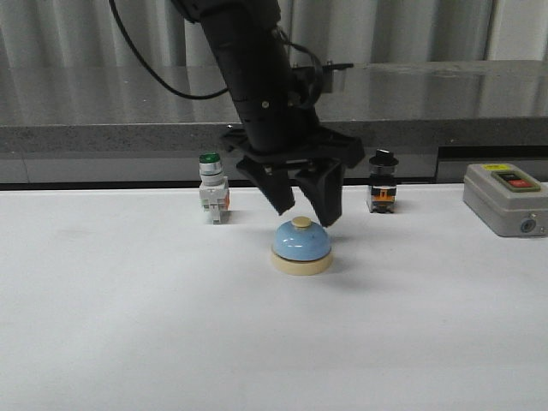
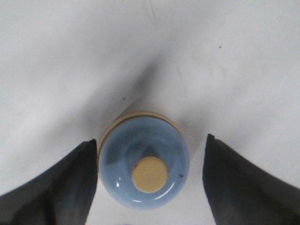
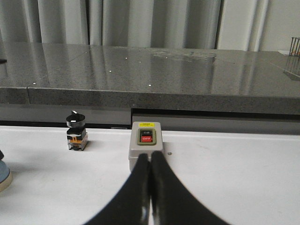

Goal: Place and press bell with both arms
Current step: 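Lift the bell with the left gripper and carry it toward table center, then set the bell down, open the left gripper and raise it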

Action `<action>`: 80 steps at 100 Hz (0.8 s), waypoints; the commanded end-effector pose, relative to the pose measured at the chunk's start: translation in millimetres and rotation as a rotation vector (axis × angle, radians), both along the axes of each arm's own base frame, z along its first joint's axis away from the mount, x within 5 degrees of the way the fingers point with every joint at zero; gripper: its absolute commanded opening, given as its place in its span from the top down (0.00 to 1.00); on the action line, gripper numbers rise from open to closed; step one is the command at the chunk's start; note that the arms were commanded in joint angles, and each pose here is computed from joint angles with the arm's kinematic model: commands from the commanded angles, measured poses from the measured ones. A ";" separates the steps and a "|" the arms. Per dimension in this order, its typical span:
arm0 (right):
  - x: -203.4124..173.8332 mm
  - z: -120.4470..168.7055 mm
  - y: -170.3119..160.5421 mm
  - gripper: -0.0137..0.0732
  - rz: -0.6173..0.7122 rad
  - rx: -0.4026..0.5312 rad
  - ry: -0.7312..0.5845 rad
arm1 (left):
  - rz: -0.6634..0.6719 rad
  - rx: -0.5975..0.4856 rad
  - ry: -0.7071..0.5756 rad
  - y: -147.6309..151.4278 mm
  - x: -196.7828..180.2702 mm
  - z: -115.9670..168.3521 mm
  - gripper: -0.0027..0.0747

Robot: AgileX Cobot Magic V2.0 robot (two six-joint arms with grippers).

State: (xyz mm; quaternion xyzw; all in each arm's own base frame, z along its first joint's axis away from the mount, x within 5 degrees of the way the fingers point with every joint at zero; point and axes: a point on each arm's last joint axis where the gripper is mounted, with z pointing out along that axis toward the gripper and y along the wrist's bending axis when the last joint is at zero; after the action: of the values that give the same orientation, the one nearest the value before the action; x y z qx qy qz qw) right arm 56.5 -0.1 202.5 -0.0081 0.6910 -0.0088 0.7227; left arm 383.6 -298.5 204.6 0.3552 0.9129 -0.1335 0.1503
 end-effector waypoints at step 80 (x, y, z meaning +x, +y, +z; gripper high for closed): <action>-2.9 12.9 -0.1 0.91 -0.004 -0.002 -0.109 | 0.188 -0.227 -0.239 70.8 -35.0 176.1 0.99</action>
State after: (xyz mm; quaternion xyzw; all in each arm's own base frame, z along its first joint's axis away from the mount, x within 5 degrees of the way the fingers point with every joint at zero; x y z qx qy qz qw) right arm 56.5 -0.1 202.5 -0.0081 0.6910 -0.0088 0.7227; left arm 359.2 -245.2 337.0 0.2852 0.9124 -0.1573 0.2478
